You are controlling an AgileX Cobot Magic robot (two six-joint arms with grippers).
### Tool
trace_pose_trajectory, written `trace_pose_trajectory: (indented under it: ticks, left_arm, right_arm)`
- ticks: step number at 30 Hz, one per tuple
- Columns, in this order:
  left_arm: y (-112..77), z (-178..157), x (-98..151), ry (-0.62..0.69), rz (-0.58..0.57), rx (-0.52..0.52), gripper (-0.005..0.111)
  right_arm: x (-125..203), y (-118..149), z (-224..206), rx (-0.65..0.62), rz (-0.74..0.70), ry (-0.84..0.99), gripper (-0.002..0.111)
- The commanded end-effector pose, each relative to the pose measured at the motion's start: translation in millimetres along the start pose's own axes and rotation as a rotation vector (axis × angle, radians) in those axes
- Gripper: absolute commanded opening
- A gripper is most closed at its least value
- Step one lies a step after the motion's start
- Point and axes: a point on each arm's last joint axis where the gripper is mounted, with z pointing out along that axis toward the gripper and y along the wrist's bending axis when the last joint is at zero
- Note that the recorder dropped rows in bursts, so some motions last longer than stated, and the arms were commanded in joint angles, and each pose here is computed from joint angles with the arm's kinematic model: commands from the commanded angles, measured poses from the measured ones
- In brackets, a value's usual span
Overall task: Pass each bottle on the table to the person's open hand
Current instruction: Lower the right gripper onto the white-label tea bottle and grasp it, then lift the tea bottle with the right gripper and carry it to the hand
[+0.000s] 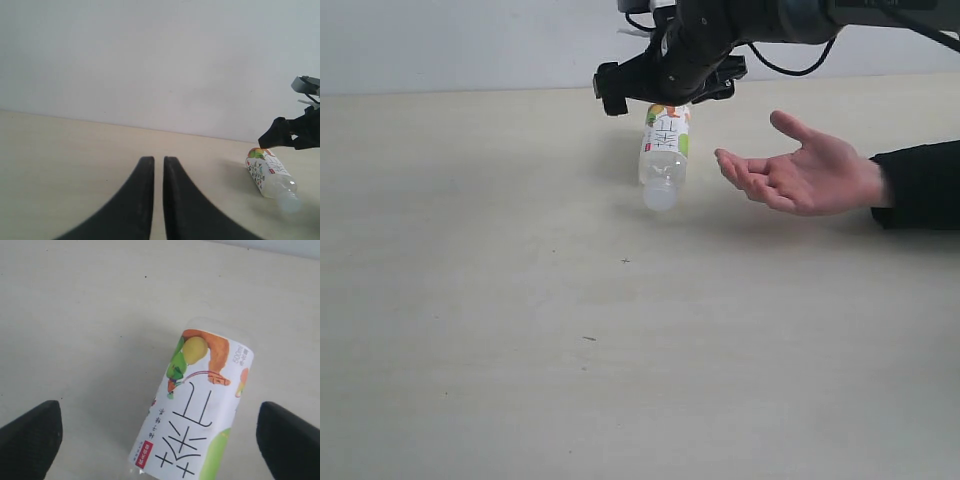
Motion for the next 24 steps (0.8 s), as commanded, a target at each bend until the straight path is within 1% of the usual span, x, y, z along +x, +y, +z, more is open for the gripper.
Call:
trace_pose_trajectory:
  ticks: [1,4,10,24]
  left_arm:
    - [-0.6,-0.6,-0.7,-0.007,0.000,0.009,0.010]
    - [-0.6,-0.6,-0.7,-0.007,0.000,0.009,0.010]
    - [-0.6,-0.6,-0.7,-0.007,0.000,0.009,0.010]
    - [-0.6,-0.6,-0.7,-0.007,0.000,0.009,0.010]
  right_arm:
    - [-5.7,2.3,0.6,-0.014,0.006,-0.052,0.105]
    - [-5.3,-0.6,6.1,-0.001,0.016,-0.067,0.105]
    - [6.6,-11.9,28.7,0.068,0.065,-0.038,0.105]
    - [23.7,-12.7,56.1,0.064,0.056,-0.006,0.105]
